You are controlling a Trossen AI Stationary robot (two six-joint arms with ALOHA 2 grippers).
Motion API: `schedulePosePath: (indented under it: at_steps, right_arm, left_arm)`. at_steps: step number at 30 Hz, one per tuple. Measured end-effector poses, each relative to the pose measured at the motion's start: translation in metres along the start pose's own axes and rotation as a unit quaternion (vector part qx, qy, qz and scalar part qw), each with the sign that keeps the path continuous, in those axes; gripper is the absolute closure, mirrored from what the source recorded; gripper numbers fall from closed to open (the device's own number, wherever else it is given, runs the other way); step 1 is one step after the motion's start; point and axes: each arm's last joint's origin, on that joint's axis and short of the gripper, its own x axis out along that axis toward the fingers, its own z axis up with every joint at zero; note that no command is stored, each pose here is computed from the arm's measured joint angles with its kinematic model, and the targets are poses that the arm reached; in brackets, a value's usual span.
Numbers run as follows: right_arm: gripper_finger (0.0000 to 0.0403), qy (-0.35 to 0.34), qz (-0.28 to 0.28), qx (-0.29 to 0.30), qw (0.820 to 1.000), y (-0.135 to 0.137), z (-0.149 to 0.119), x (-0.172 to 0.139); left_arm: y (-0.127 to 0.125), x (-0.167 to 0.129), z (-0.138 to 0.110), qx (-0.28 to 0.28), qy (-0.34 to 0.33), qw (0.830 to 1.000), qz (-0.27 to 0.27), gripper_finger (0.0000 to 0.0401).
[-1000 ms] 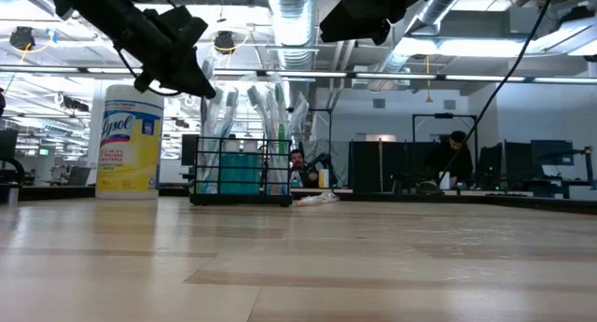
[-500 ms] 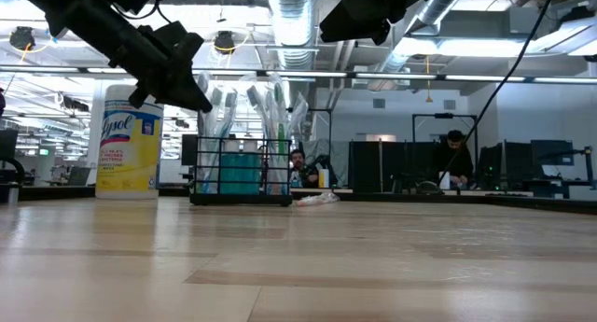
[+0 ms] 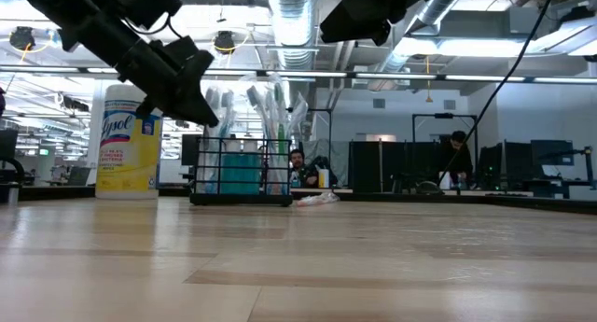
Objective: Pick & Place toothbrushing station
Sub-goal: Put the purple toothbrush into the mesh organizer
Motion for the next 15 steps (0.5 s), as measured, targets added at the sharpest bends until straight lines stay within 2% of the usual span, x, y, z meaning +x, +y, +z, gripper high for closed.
schedulePosePath:
  at_steps: [15]
  right_arm:
    - [0.0280, 0.015, -0.001, 0.003, 1.000, -0.0002, -0.0030, 0.0000]
  left_arm:
    - [-0.0018, -0.0018, 0.0031, 0.004, -0.005, 0.999, -0.037, 0.0353]
